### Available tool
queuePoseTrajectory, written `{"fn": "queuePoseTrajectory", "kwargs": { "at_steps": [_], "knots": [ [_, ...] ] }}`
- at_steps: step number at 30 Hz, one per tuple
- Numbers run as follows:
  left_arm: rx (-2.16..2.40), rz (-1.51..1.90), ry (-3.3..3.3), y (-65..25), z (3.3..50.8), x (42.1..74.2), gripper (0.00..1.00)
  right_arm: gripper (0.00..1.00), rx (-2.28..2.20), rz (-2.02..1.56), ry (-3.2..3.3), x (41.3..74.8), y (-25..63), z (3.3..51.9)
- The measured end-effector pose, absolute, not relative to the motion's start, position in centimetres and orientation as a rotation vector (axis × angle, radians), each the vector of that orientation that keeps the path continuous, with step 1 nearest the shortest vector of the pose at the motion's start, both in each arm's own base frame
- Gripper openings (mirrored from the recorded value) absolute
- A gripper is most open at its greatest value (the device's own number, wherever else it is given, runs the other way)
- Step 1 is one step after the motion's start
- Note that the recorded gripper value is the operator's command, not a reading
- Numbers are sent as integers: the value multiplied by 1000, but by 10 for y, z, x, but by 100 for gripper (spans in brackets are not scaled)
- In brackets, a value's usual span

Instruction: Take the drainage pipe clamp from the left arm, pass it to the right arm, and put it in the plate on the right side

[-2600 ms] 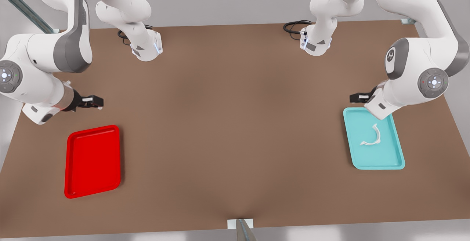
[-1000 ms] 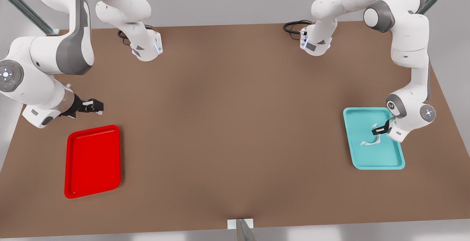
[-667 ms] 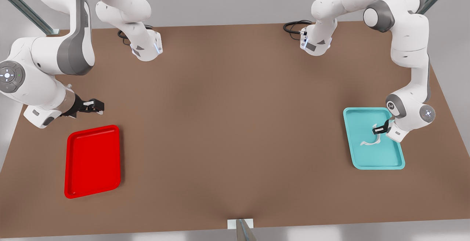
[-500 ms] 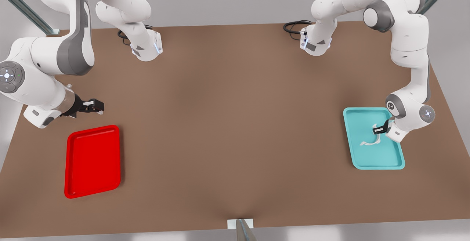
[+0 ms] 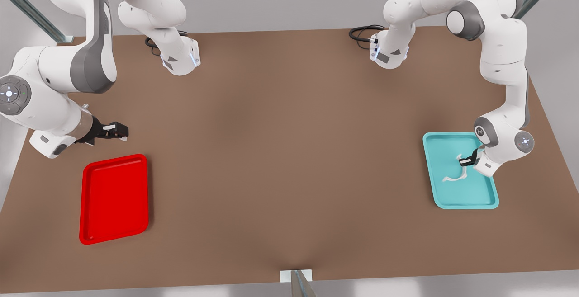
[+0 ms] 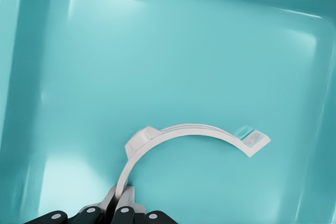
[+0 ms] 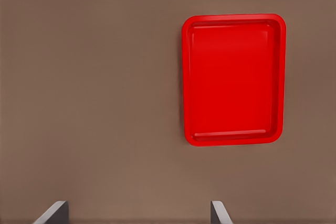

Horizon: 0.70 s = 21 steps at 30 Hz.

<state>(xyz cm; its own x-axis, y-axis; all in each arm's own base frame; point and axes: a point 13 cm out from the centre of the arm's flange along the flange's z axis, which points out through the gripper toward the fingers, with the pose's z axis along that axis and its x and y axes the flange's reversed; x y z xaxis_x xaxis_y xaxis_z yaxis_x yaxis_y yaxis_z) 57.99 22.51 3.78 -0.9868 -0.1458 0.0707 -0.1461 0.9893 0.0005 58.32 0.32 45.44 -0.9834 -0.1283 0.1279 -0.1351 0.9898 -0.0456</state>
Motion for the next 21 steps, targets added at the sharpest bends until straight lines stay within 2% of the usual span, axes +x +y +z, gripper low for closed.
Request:
{"fn": "queuePoseTrajectory", "kwargs": {
  "at_steps": [10, 12, 14, 17, 19, 21],
  "knots": [
    [233, 4, -3069, 226, 41, 582, 21, 100, 198, 80, -3008, 583, 3, 454],
    [230, -4, -3087, 225, 54, 588, 21, 100, 198, 80, -3007, 583, 2, 454],
    [185, -14, -3127, 207, 80, 605, 21, 100, 200, 81, -3007, 583, 3, 453],
    [40, -30, -3224, 144, 145, 647, 21, 100, 242, 61, -2990, 586, 23, 443],
    [-74, -25, -3274, 86, 184, 676, 21, 100, 308, -7, -2957, 590, 60, 423],
    [-235, 1, -3268, -2, 193, 691, 21, 100, 396, -108, -2906, 599, 111, 390]
  ]
}}
